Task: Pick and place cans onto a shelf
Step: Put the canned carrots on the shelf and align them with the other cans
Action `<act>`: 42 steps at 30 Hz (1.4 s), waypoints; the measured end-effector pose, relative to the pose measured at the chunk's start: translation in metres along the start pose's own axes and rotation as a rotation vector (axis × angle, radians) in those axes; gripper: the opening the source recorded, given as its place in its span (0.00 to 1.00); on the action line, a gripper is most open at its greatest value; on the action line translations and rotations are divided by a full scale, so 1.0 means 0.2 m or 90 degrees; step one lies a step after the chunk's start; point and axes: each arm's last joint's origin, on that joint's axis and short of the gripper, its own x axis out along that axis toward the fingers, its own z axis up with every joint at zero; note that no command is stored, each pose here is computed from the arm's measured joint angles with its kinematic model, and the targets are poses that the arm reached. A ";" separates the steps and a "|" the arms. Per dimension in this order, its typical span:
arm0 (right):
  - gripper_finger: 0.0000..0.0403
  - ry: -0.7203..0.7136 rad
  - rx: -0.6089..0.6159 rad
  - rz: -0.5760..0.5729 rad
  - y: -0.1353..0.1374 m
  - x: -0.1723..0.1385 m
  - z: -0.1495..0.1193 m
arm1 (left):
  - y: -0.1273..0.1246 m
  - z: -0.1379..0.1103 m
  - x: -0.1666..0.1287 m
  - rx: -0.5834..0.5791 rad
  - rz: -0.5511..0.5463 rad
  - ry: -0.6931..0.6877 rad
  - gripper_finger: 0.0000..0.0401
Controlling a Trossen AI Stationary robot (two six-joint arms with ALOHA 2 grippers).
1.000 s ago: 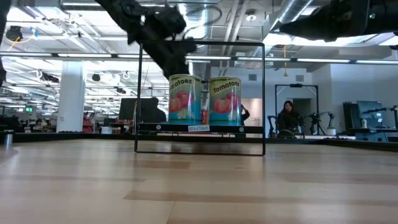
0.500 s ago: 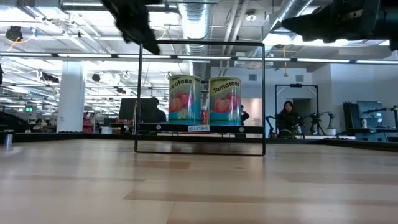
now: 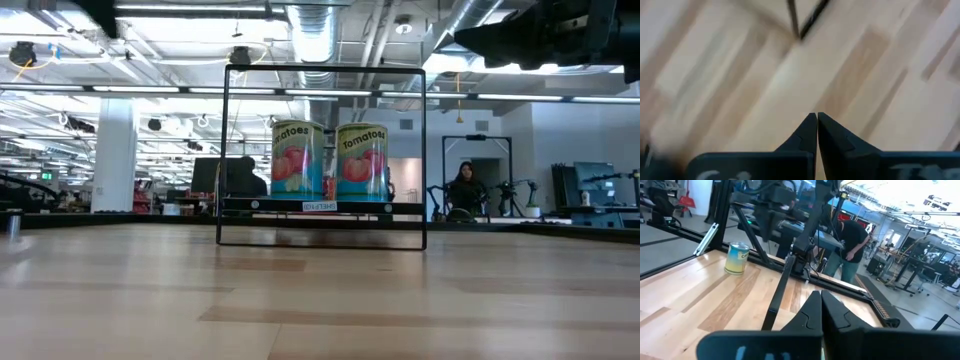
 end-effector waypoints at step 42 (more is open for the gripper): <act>0.02 -0.002 0.021 0.031 0.04 0.00 0.01 | -0.40 -0.48 0.18 -0.238 0.197 0.167 0.02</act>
